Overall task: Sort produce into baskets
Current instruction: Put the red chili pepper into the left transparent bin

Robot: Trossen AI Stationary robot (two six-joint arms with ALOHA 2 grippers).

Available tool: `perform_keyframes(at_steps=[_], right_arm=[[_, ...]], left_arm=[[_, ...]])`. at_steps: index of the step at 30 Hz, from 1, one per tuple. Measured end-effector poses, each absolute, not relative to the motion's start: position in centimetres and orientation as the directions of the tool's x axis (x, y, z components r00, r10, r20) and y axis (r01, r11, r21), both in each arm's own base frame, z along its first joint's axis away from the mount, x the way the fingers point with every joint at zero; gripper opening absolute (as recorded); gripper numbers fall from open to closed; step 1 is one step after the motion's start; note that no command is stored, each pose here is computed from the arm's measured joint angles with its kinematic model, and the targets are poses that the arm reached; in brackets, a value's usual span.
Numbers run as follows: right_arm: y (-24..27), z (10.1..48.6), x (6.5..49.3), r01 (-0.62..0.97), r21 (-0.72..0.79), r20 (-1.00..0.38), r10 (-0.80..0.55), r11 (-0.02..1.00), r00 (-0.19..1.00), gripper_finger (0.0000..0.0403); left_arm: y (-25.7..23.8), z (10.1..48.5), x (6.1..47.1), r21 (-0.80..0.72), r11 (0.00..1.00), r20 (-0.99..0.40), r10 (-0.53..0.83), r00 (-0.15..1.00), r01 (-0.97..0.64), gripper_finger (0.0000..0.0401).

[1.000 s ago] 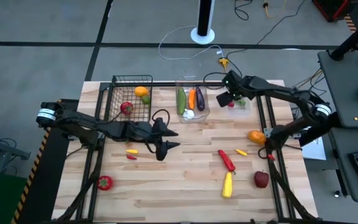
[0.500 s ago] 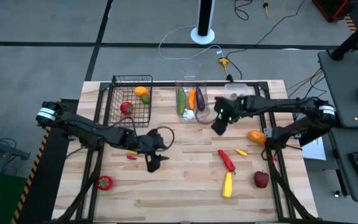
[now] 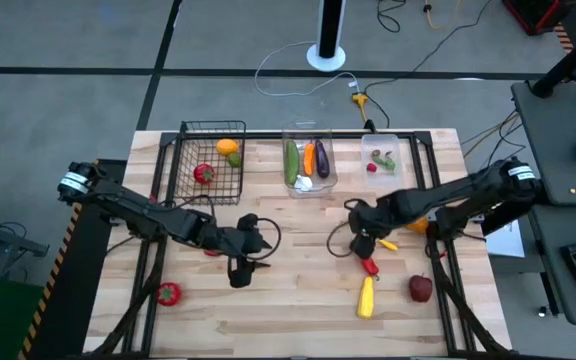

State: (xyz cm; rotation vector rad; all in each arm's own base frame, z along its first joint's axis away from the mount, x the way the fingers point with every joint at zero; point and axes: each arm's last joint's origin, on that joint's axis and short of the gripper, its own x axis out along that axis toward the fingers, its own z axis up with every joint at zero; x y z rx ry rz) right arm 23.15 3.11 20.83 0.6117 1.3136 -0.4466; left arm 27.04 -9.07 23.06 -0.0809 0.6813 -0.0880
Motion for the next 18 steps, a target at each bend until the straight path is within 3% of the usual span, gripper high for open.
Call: perform_keyframes(at_steps=[10,18], right_arm=[[5.5,18.1,22.7,0.67,0.181,-0.98,0.073,0.72,0.186,0.0264],[6.0,15.4,23.9,0.671,0.116,-0.993,0.062,0.732,0.104,0.0258]], left_arm=[[-9.1,23.7,27.3,-0.055,0.997,-0.606,-0.078,0.792,0.056,0.022],[-9.0,23.7,27.3,-0.043,0.998,-0.603,-0.058,0.796,0.04,0.022]])
